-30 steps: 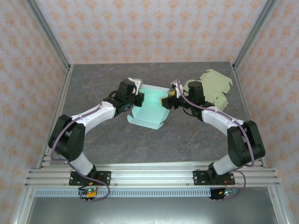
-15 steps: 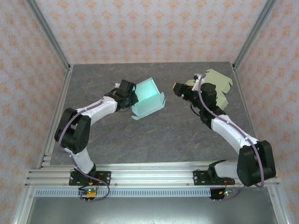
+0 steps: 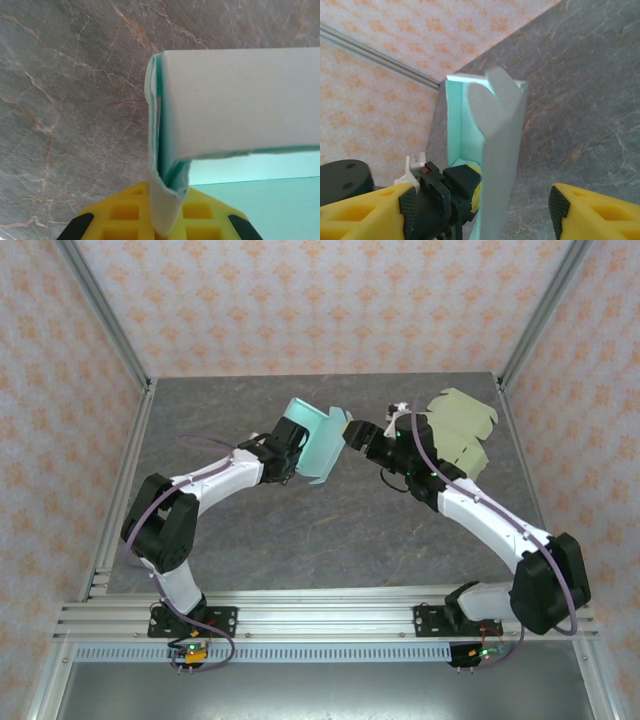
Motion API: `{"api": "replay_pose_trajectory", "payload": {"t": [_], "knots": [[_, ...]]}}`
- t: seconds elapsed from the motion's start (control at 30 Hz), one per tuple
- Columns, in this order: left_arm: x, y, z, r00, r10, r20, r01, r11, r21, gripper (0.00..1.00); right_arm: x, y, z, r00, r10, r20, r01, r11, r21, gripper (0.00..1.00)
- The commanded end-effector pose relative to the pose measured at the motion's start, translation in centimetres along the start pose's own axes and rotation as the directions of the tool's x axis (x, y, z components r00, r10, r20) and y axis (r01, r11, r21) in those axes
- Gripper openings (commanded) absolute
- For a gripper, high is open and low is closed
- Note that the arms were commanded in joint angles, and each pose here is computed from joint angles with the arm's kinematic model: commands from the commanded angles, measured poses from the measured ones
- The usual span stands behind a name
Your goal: Fold the paper box
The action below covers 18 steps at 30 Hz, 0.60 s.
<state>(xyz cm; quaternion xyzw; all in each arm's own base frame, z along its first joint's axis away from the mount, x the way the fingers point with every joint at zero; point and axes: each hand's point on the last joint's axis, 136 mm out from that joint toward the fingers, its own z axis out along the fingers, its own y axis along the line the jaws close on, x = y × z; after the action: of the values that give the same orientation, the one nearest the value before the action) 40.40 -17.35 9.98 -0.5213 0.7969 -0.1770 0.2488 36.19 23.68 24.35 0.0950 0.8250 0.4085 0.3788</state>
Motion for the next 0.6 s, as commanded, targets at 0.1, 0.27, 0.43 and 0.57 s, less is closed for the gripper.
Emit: {"api": "replay_pose_trajectory", "payload": {"t": [0.1,0.27,0.43,0.57], "knots": [[0.0,-1.0,-0.1,0.99,-0.14,0.0,0.14,0.99,0.031,0.0,1.3,-1.0,2.3,0.996,0.021,-0.083,-0.011,0.993,0.114,0.65],[0.4,-1.5,0.1,0.987,-0.158,-0.019,0.159,0.986,0.057,0.0,2.1,-0.9,4.0,0.99,0.021,-0.14,-0.003,0.992,0.126,0.45],[0.6,-2.3,0.1,0.989,-0.142,-0.027,0.144,0.987,0.076,0.0,2.6,-0.9,4.9,0.985,0.004,-0.174,0.023,0.988,0.152,0.22],[1.1,-3.8,-0.1,0.989,-0.132,-0.069,0.141,0.979,0.144,0.15,2.8,-1.4,5.1,0.977,-0.056,-0.206,0.093,0.981,0.173,0.02]]}}
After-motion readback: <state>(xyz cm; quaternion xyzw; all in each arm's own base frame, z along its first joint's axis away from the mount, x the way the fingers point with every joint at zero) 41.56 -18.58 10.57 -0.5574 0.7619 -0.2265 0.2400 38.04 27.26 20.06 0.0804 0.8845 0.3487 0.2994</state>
